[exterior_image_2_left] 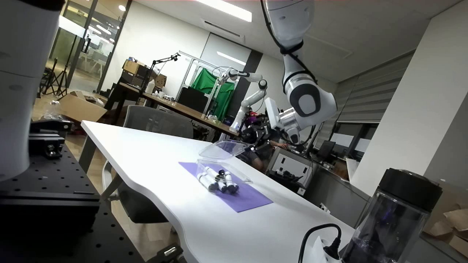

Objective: Open the plastic container on the table

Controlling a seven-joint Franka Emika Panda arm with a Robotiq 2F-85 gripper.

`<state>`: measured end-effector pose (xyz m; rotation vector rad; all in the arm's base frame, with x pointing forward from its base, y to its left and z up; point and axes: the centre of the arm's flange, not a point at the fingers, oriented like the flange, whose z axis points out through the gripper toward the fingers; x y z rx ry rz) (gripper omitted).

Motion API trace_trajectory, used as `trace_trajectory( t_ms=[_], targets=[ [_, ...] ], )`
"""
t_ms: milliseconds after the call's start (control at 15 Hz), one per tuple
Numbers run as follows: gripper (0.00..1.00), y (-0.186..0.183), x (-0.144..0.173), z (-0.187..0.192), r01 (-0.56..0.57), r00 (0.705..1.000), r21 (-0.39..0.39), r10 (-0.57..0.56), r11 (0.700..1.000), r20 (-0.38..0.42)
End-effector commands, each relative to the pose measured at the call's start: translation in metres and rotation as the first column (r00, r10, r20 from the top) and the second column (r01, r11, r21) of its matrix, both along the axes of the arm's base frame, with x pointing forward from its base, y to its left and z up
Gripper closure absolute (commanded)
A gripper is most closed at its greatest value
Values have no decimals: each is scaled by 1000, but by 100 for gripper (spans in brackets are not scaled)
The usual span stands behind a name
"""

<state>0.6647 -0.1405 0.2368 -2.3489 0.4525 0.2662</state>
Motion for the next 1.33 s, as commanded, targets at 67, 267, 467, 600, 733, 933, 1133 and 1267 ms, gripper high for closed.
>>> trace_trajectory(
  t_ms=[67, 267, 467, 600, 733, 933, 1133, 1267],
  targets=[
    [0, 32, 19, 22, 12, 1000, 151, -12, 988, -1],
    [0, 78, 19, 17, -26, 1000, 232, 27, 972, 0],
    [0, 131, 16, 1, -87, 995, 299, 99, 950, -24],
    [0, 157, 12, -9, -127, 987, 319, 150, 939, -48],
    [0, 162, 15, -11, -156, 981, 293, 183, 943, -67],
    [0, 142, 23, 6, -193, 977, 99, 200, 976, -70],
    [0, 107, 31, 38, -230, 972, -63, 225, 971, -72],
    [0, 82, 35, 62, -236, 971, -175, 227, 956, -68]
  ],
)
